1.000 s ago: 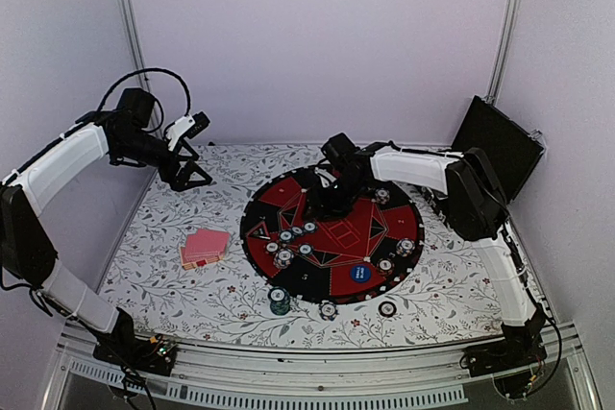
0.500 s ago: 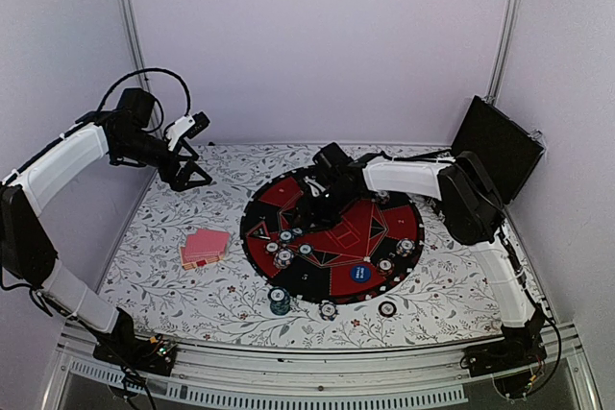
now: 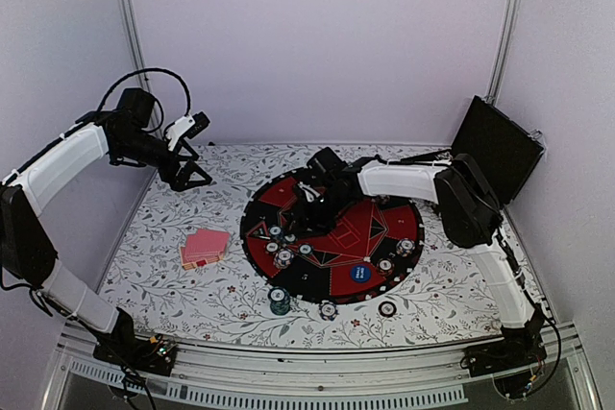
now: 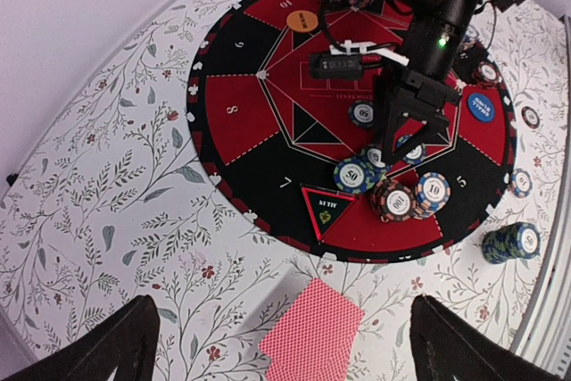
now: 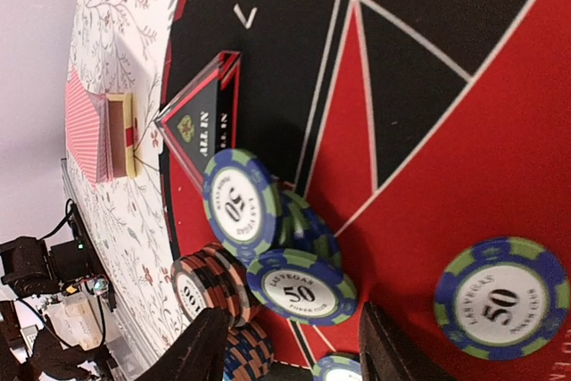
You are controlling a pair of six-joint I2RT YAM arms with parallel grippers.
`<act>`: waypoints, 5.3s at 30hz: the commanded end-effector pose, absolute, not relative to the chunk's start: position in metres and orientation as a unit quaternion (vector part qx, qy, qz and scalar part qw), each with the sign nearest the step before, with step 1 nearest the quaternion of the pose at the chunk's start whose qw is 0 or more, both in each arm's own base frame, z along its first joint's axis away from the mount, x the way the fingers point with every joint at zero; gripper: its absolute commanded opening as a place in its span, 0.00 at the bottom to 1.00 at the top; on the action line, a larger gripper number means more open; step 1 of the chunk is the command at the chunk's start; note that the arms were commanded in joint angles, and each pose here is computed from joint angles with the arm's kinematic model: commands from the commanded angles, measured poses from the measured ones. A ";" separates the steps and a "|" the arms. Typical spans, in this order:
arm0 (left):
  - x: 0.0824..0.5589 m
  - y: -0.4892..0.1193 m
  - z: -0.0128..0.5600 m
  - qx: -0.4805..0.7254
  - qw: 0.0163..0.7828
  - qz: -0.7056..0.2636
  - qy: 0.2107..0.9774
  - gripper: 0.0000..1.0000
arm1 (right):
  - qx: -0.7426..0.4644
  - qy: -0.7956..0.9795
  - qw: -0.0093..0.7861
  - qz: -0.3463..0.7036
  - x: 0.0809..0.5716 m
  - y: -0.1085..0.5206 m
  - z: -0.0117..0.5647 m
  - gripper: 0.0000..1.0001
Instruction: Distribute texas hold em gaming equipment
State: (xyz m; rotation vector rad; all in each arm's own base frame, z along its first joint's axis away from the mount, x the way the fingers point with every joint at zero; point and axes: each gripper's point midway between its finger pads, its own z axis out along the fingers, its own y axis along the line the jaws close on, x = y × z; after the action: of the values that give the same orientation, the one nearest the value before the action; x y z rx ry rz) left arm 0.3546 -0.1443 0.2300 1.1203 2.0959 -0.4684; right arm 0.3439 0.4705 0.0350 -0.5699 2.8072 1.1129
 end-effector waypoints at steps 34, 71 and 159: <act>0.357 -0.144 0.239 0.434 0.361 -0.177 0.806 1.00 | -0.171 0.919 0.010 0.356 0.341 0.455 0.008 0.54; 0.355 -0.142 0.239 0.428 0.354 -0.179 0.812 1.00 | -0.348 0.915 0.112 0.169 0.200 0.463 0.109 0.85; 0.353 -0.142 0.255 0.428 0.365 -0.172 0.809 1.00 | -0.349 0.925 0.106 0.109 0.195 0.430 0.114 0.11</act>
State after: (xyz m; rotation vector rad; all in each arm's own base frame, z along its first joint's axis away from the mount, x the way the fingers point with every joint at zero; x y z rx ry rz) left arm 0.3533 -0.1414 0.2401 1.1062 2.1124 -0.4503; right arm 0.1774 0.4522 0.0878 -1.1649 2.7358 0.2866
